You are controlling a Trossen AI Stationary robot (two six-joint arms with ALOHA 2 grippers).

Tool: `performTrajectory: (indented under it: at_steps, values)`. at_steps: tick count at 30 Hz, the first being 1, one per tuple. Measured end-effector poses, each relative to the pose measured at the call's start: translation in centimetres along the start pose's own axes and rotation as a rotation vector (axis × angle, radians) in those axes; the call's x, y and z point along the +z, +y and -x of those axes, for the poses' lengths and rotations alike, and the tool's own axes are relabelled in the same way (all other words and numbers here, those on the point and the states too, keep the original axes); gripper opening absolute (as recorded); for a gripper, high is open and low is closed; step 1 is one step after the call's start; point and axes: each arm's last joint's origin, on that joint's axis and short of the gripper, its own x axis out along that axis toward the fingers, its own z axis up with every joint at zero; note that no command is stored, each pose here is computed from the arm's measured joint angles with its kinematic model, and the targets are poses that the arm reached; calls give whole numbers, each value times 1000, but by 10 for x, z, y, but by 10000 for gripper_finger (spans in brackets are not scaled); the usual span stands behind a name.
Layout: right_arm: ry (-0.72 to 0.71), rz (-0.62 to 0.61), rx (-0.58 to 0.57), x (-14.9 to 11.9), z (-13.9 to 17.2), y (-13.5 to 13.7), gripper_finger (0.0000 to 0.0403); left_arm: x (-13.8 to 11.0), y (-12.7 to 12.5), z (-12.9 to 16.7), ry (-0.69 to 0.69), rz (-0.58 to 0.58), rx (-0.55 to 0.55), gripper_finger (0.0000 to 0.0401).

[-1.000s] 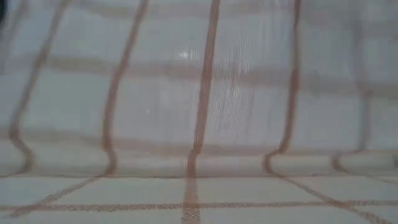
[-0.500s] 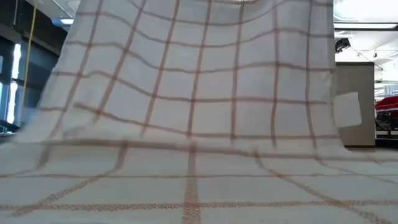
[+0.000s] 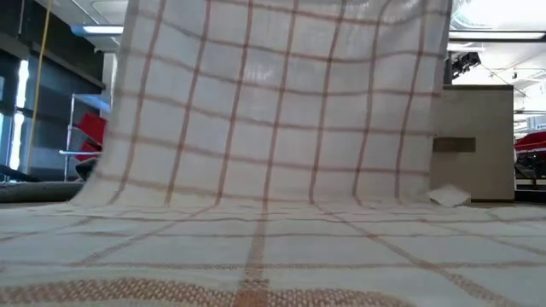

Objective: Fold towel
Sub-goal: Fold the white checkered towel

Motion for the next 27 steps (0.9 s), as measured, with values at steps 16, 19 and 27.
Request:
performTrajectory:
  at_steps: [16,19,27]
  values:
    - [169,-46,220,-44,-27,19,0,-88,-26,-57,193,216,-201,14]
    - [235,-54,315,-50,-31,27,0,-94,-33,-59,290,235,-335,14]
    - [308,-74,524,-77,-52,55,0,-87,-46,-55,366,291,-608,14]
